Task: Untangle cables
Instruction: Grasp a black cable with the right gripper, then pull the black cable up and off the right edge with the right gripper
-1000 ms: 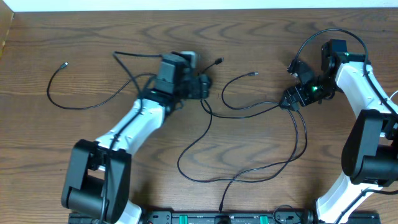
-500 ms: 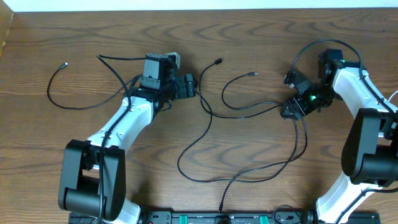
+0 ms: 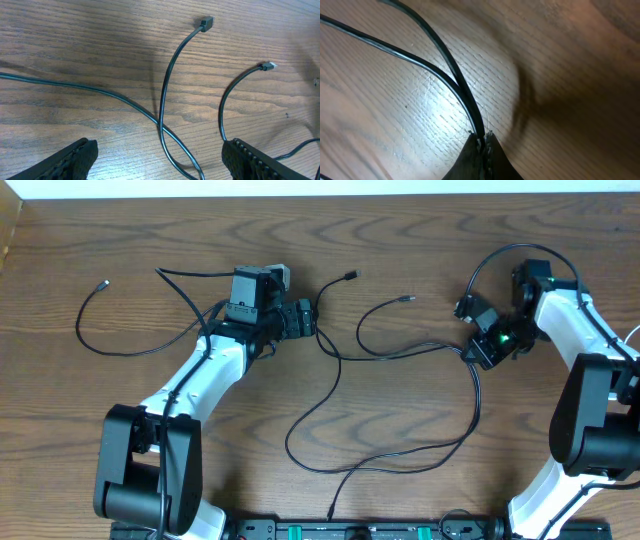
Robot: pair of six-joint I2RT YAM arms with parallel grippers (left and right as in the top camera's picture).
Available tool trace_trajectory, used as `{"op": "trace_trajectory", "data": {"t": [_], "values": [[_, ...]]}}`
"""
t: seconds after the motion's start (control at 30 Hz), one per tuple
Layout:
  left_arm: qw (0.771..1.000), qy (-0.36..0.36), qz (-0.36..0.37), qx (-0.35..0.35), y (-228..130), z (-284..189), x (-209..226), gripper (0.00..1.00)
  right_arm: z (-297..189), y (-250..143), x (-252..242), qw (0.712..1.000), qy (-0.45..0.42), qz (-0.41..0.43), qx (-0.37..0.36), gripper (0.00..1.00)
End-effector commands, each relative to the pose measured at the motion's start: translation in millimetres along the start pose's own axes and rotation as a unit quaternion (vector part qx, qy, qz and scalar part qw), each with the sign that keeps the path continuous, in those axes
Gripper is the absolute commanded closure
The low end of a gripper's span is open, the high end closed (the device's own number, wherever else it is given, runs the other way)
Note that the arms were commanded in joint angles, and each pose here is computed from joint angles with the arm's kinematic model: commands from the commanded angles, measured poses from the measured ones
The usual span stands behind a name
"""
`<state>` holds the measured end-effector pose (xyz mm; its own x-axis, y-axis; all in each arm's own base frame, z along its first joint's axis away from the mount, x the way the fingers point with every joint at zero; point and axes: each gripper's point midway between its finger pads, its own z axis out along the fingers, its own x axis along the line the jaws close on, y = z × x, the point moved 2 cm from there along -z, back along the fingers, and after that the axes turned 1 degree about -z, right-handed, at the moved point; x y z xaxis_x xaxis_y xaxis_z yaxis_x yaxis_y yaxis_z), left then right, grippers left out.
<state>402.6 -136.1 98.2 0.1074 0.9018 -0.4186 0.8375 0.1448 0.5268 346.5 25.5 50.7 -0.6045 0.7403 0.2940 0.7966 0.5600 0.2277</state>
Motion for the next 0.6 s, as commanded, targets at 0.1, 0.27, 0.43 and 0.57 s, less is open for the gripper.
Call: {"op": "trace_trajectory", "data": {"t": [0.1,0.27,0.43,0.57], "values": [[1.0,-0.008,0.006,-0.014,9.8,-8.4,-7.1,0.16,-108.6,70.4,-5.6,0.989,-0.089,0.011,-0.117,0.99],[1.0,-0.008,0.006,-0.014,9.8,-8.4,-7.1,0.15,-250.2,122.6,25.0,0.939,-0.193,-0.021,-0.285,0.99],[1.0,-0.008,0.006,-0.014,9.8,-8.4,-7.1,0.16,-384.8,139.2,83.2,0.845,-0.276,-0.063,-0.455,0.99],[1.0,-0.008,0.006,-0.014,9.8,-8.4,-7.1,0.15,-462.1,135.5,126.0,0.762,-0.324,-0.101,-0.552,0.99]]}}
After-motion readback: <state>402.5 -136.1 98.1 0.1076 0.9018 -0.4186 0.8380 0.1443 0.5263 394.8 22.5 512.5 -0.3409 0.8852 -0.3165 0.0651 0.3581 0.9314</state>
